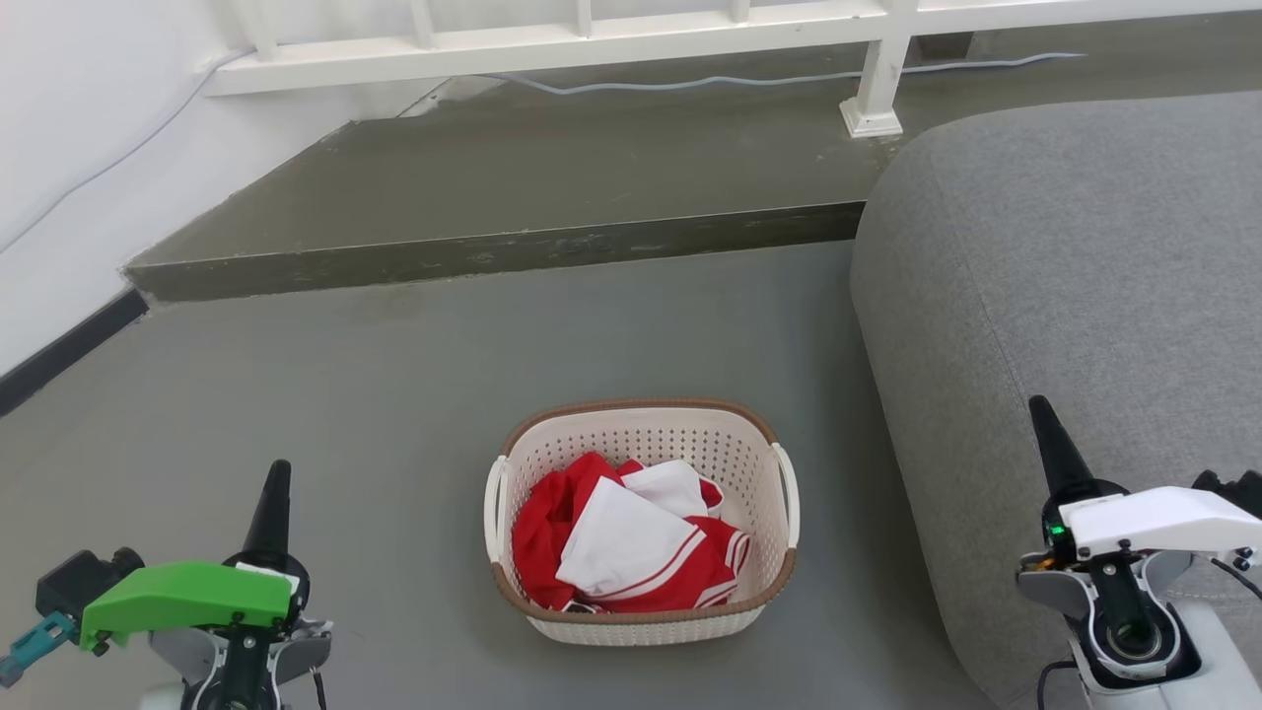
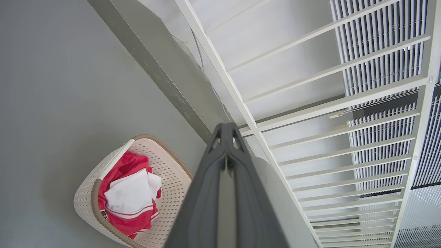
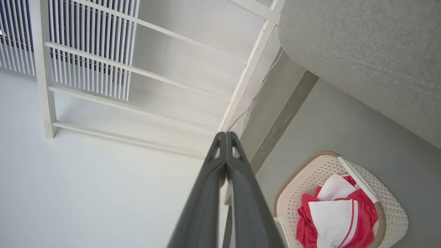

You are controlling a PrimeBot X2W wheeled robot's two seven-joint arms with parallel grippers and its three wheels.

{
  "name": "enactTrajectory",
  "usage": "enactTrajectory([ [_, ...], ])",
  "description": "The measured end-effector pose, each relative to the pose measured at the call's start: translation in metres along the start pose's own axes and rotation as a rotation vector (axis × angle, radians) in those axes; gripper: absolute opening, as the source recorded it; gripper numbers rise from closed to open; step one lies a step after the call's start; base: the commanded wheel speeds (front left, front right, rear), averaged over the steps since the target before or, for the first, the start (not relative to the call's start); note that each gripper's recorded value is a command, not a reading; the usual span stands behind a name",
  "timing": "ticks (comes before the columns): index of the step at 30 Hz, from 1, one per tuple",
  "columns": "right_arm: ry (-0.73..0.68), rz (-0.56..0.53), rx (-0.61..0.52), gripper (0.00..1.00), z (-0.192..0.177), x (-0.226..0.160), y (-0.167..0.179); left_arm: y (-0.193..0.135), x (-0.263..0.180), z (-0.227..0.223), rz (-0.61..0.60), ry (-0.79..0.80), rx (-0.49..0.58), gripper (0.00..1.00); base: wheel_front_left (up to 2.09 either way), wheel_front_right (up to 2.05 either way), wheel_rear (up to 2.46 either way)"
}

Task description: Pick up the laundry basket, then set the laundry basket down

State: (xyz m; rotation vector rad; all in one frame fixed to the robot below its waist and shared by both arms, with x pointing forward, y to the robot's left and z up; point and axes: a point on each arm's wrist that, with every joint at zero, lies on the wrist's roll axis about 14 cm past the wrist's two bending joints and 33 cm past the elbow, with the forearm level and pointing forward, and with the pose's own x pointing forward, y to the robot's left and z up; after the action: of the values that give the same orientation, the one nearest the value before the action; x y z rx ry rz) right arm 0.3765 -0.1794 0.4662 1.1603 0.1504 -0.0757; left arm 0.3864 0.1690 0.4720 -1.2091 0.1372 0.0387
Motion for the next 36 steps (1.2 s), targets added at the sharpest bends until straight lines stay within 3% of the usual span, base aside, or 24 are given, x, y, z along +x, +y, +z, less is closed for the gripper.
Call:
enactTrajectory([
  [36, -0.061, 0.054, 0.421, 0.00, 0.029, -0.004, 0.001, -0.009, -0.005, 0.022, -0.061, -0.024, -0.366, 0.00, 0.00, 0.00, 0.00],
])
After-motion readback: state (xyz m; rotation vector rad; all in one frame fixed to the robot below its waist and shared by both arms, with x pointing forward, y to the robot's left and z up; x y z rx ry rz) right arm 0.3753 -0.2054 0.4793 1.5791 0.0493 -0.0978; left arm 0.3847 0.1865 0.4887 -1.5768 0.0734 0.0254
